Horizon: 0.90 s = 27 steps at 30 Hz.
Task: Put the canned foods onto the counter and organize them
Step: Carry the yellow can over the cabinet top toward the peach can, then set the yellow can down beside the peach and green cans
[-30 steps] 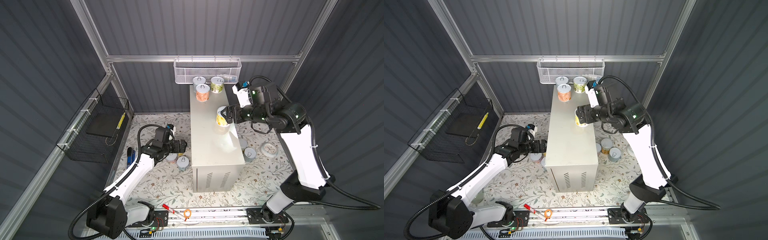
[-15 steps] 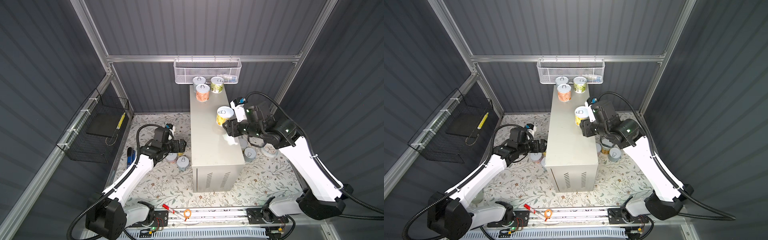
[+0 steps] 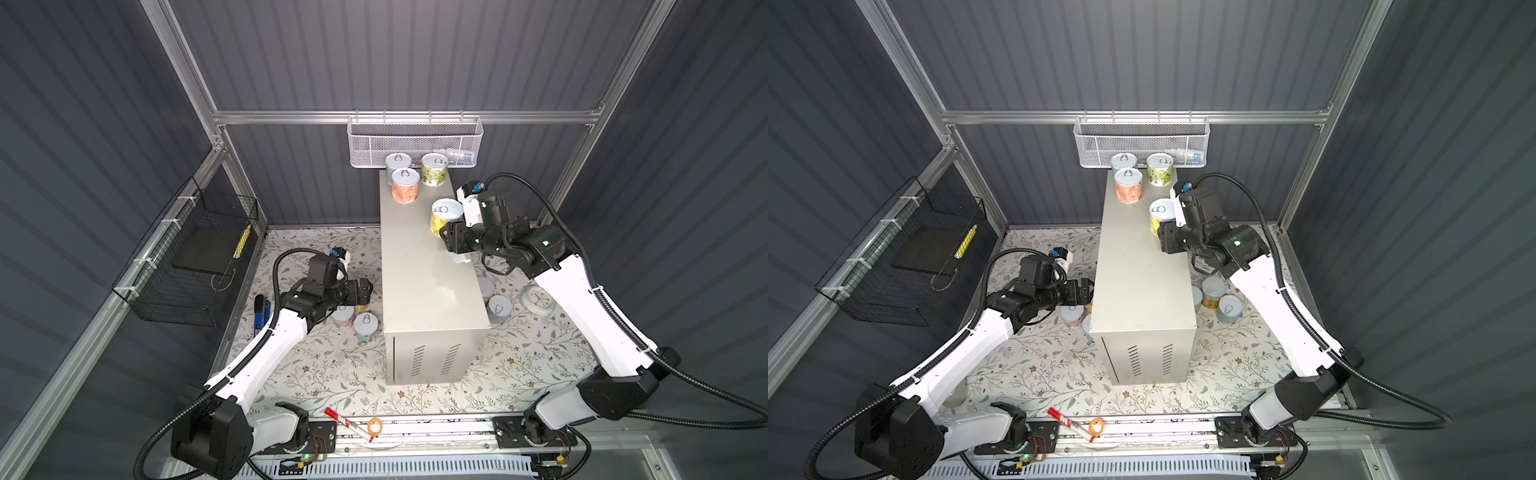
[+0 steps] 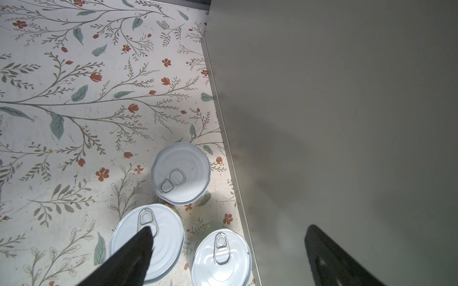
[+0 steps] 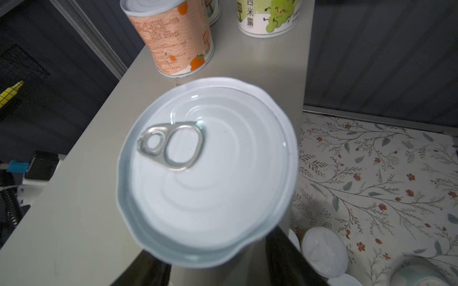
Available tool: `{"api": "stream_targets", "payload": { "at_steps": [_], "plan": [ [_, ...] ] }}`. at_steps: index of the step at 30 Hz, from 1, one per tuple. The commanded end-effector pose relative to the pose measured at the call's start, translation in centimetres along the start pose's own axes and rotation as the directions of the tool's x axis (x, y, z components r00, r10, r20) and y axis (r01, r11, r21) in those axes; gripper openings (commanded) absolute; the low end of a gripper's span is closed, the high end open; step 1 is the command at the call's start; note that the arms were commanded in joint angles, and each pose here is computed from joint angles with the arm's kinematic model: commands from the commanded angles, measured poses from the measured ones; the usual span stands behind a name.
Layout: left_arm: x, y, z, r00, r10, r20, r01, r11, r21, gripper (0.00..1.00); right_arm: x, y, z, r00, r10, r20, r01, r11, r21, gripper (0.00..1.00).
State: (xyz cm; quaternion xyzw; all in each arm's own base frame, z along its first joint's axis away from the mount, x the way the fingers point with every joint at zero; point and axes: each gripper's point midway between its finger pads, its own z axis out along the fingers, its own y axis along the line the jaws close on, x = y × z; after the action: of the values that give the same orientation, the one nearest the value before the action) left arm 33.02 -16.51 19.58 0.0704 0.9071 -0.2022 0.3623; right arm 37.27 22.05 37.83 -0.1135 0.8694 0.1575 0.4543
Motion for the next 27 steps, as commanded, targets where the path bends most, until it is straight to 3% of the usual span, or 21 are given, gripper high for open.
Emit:
{"api": "stream_targets", "payload": {
  "at_steps": [1, 13, 27],
  "plan": [
    [-0.7, -0.1, -0.7, 1.000, 0.011, 0.014, -0.011, 1.000, 0.002, 0.97, -2.6, 0.5, 0.5, 0.997, 0.000, 0.072, 0.002, 0.999, -0.033, 0.60],
    [-1.0, -0.2, -0.3, 1.000, 0.019, 0.012, -0.018, 1.000, -0.002, 0.97, -6.1, -0.6, 3.5, 0.991, 0.030, 0.127, -0.026, 0.999, -0.026, 0.60],
    [-1.1, 0.0, -0.2, 1.000, 0.026, 0.005, -0.026, 1.000, -0.012, 0.97, -7.0, -1.3, 6.5, 0.993, 0.051, 0.109, -0.049, 0.999, -0.024, 0.62]
  ]
}}
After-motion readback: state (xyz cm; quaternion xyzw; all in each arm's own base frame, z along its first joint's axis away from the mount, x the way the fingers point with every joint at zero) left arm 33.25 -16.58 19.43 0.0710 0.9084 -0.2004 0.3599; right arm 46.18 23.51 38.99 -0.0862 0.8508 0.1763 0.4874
